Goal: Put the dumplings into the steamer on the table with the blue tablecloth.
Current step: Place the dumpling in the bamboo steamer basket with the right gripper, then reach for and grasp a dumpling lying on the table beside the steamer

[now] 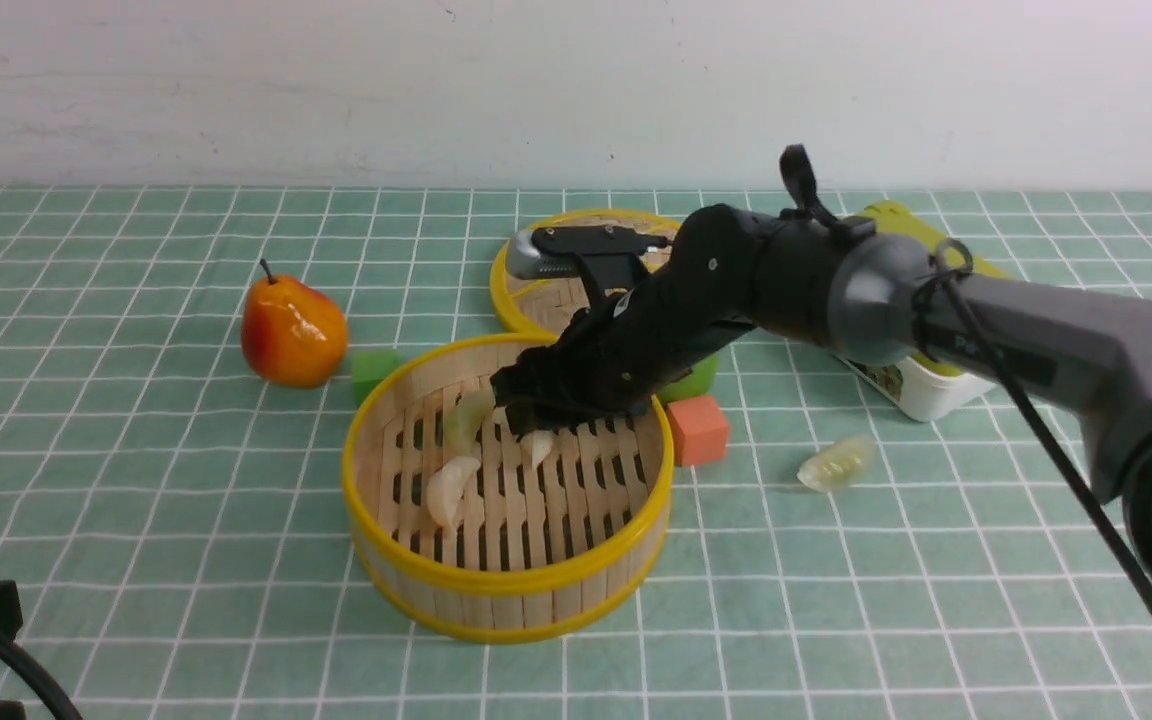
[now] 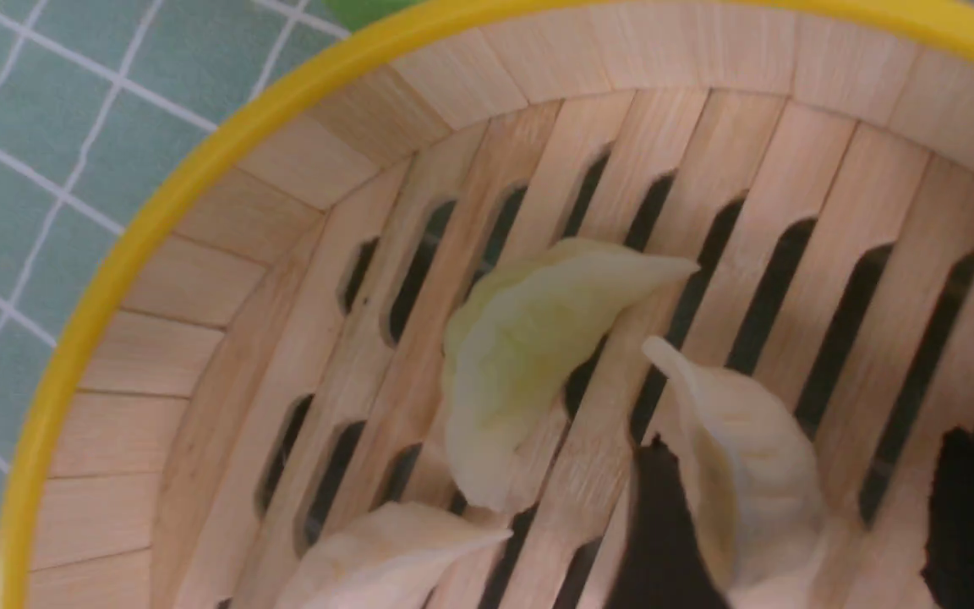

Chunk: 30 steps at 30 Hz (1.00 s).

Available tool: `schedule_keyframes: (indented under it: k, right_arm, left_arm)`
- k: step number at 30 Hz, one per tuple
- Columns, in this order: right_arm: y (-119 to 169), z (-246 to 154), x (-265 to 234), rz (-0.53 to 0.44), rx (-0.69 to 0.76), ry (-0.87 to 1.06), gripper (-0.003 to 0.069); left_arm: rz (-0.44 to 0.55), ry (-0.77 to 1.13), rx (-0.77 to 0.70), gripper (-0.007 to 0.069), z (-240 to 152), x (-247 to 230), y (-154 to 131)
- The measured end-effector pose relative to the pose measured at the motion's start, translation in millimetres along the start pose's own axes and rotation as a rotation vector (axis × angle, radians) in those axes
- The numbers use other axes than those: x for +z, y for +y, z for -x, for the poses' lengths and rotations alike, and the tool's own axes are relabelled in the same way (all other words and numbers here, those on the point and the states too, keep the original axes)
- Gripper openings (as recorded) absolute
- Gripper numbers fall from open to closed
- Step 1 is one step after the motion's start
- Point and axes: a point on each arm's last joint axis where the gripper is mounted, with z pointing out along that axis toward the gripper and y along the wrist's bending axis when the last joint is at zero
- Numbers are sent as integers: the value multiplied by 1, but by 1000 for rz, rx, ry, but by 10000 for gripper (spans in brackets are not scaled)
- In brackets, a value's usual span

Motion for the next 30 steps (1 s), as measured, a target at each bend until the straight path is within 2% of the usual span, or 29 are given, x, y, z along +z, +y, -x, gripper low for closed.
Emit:
schedule_keyframes:
  k: [3,6,10,11,13,14,17,22,30]
  right_arm:
    - [0,15,-36,10,24,-11,495]
    - [-17,29,-83,-28,56,0,517]
    - [-54,21,-111,-175,91,131,519]
    - [-58,18,-111,-195,95,151,519]
    - [-83,-6,-104,-321,128,280,514]
    - [-84,-8,-103,-329,129,288,514]
    - [-102,-37,-88,-434,197,338,512]
    - [-112,-51,-73,-452,256,264,512]
    - [-117,-43,-58,-420,234,98,505]
  left_arm:
    - [-1,-1,0,-13,0,0,0]
    - [-2,-2,0,-12,0,0,0]
    - [-7,-8,0,-11,1,0,-1]
    - [-8,-9,0,-11,1,0,-1]
    - [-10,-12,0,-8,1,0,-1]
    - [-10,-12,0,-7,1,0,-1]
    - [-11,-12,-1,-4,1,0,-1]
    - [-12,-13,-2,-1,1,0,-1]
    - [-12,-13,-2,6,1,0,-1]
